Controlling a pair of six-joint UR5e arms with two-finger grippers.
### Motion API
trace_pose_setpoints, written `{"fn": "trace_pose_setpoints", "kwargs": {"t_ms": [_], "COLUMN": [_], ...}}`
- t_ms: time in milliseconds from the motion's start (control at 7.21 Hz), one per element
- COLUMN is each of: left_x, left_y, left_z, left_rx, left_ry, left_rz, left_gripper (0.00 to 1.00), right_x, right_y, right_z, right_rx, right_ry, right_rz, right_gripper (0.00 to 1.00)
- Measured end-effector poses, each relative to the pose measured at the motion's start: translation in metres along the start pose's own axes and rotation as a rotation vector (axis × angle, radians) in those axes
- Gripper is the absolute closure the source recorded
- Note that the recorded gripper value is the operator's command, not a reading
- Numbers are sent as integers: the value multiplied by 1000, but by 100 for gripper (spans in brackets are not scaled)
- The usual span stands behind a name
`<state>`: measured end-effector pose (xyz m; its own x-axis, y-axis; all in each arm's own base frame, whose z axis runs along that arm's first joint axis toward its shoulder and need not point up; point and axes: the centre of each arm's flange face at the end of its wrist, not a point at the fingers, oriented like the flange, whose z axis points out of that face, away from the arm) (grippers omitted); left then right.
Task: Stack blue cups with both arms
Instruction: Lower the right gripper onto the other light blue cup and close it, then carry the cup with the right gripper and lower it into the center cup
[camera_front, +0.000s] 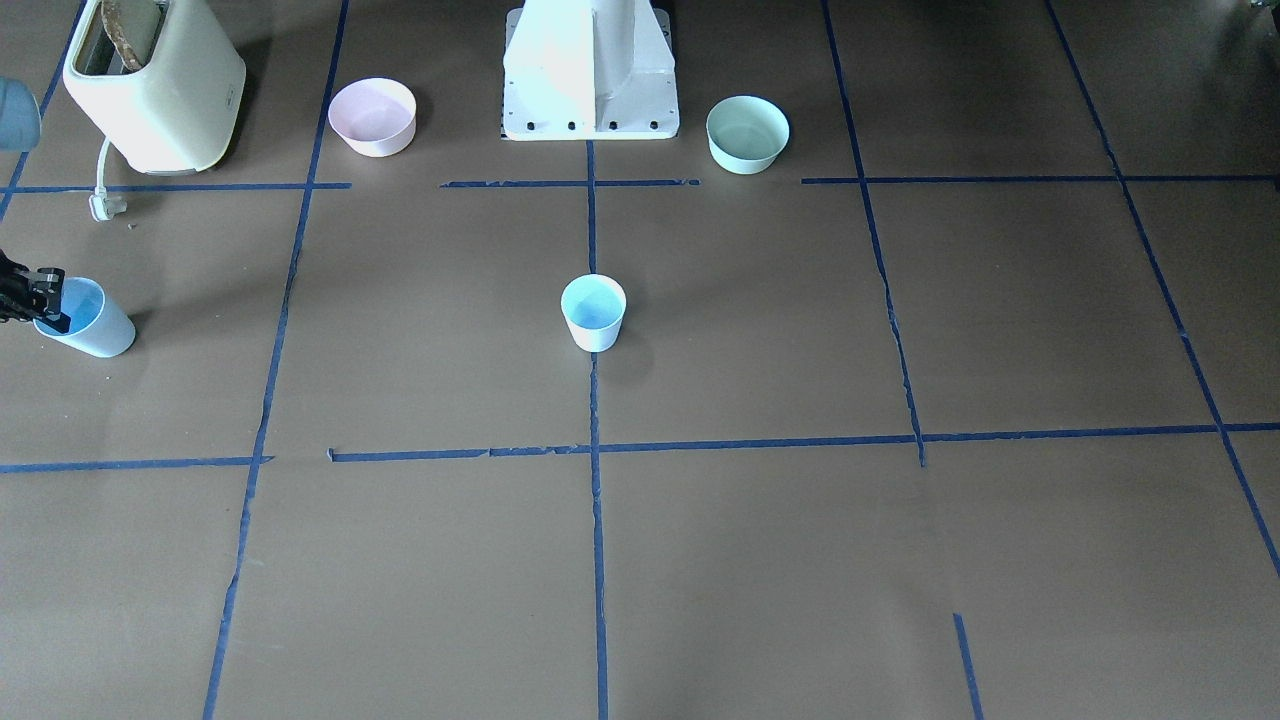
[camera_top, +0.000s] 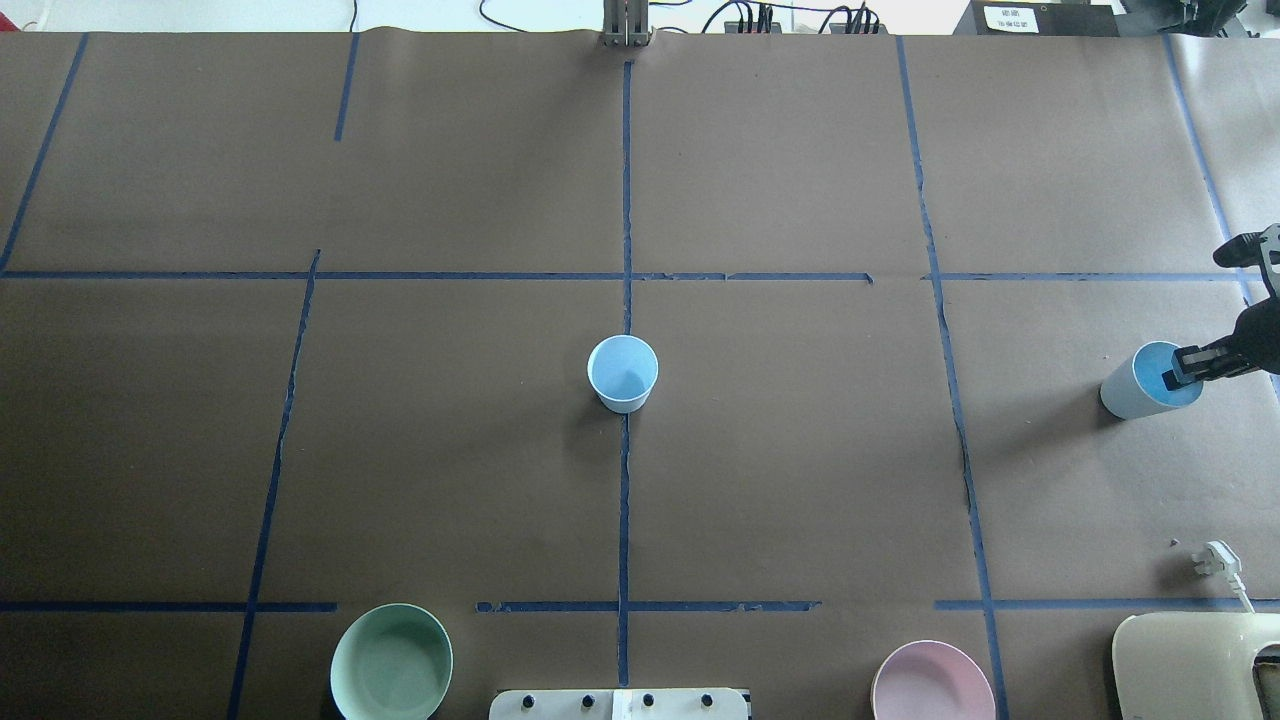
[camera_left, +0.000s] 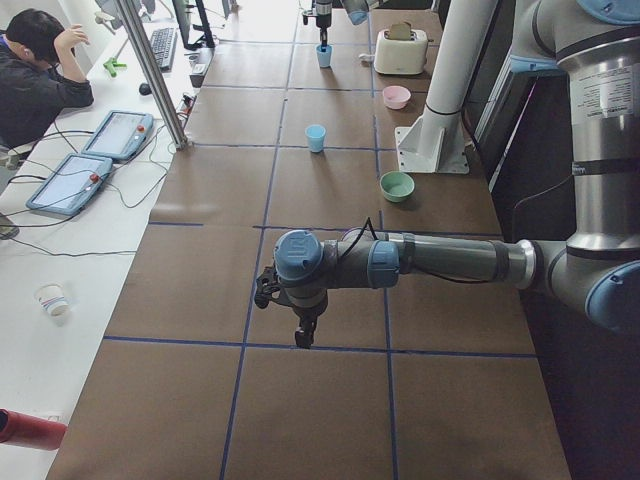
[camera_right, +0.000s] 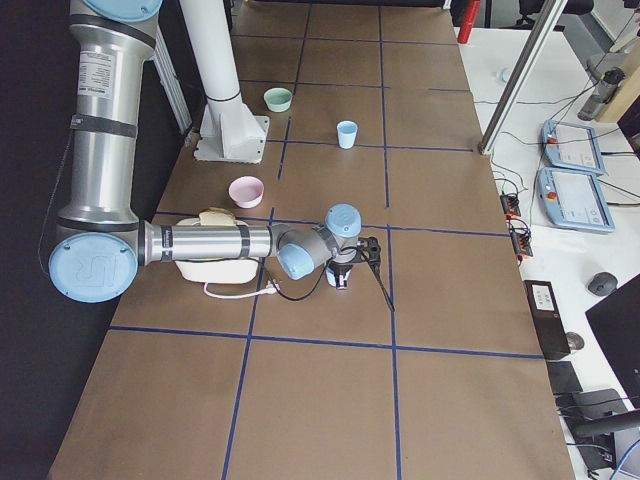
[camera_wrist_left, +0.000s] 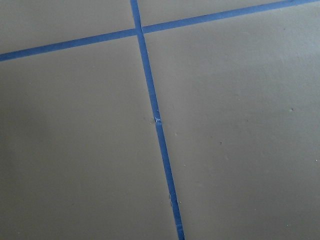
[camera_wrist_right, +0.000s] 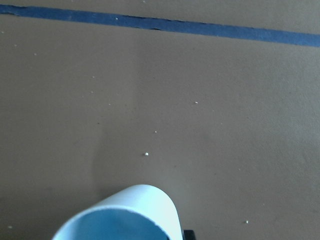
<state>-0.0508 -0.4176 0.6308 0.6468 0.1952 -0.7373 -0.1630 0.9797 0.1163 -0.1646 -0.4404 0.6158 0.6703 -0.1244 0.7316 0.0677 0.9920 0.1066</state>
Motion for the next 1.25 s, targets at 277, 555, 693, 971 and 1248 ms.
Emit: {"fn": "trace_pose_setpoints", "kwargs": {"t_ms": [277, 555, 693, 971, 1248], "left_x": [0, -2, -4, -3, -1], "left_y": [0, 0, 1, 0, -1], "left_z": [0, 2, 4, 4, 1], "left_rx": [0, -5, -8, -7, -2], "left_ry": [0, 0, 0, 0, -1], "left_rz": [-14, -24, -33, -41, -48], "left_gripper": [0, 0, 0, 0, 0], "right_x": [-43, -150, -218, -353, -466], "right_y": [-25, -69, -90, -108, -95], "right_z": [-21, -50, -62, -79, -87], "right_rx": [19, 13, 9, 7, 21], "right_ry": [-26, -55, -65, -71, -73], "right_rz": [28, 122, 177, 284, 362], "right_gripper": [100, 100, 100, 100, 100]}}
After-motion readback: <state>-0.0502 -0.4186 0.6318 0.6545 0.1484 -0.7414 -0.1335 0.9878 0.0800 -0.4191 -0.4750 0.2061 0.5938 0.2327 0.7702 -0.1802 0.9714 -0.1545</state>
